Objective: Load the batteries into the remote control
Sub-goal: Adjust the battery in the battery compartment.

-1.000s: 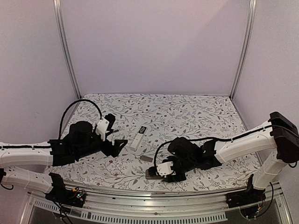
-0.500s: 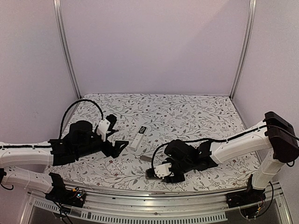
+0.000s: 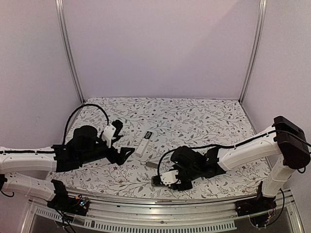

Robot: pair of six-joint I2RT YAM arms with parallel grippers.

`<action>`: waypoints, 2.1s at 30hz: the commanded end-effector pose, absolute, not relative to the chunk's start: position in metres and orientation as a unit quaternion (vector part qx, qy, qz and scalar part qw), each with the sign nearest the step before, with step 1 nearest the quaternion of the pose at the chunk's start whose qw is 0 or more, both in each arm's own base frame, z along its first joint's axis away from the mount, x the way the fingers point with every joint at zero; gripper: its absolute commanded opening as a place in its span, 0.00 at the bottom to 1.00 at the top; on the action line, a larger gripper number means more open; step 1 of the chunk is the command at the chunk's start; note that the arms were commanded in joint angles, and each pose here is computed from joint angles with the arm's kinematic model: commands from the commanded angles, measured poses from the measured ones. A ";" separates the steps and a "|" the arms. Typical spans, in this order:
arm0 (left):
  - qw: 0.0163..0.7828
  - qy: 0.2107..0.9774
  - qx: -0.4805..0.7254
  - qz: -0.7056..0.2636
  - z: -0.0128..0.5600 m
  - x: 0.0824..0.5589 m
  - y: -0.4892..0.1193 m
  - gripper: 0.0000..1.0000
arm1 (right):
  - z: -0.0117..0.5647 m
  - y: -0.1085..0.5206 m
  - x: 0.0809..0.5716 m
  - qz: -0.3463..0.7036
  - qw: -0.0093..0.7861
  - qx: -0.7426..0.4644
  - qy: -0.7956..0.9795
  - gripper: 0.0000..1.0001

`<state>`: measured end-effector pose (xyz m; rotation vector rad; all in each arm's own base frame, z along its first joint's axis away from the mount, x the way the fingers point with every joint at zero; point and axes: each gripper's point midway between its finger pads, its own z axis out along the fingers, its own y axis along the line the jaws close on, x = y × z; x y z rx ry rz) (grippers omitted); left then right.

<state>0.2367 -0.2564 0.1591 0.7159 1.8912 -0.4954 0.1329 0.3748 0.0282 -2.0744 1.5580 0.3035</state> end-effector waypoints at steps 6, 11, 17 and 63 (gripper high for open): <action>0.504 0.784 0.301 -0.203 0.156 0.240 -0.256 0.94 | 0.009 0.361 0.130 0.093 0.230 -0.768 0.590 0.34; 0.503 0.785 0.301 -0.201 0.154 0.240 -0.255 0.94 | 0.011 0.361 0.128 0.099 0.230 -0.766 0.592 0.30; 0.501 0.786 0.300 -0.201 0.152 0.240 -0.255 0.94 | 0.009 0.361 0.127 0.100 0.226 -0.766 0.593 0.21; 0.205 0.913 0.337 -0.101 0.074 0.346 -0.192 0.78 | 0.181 0.357 0.231 0.295 0.378 -0.477 0.736 0.56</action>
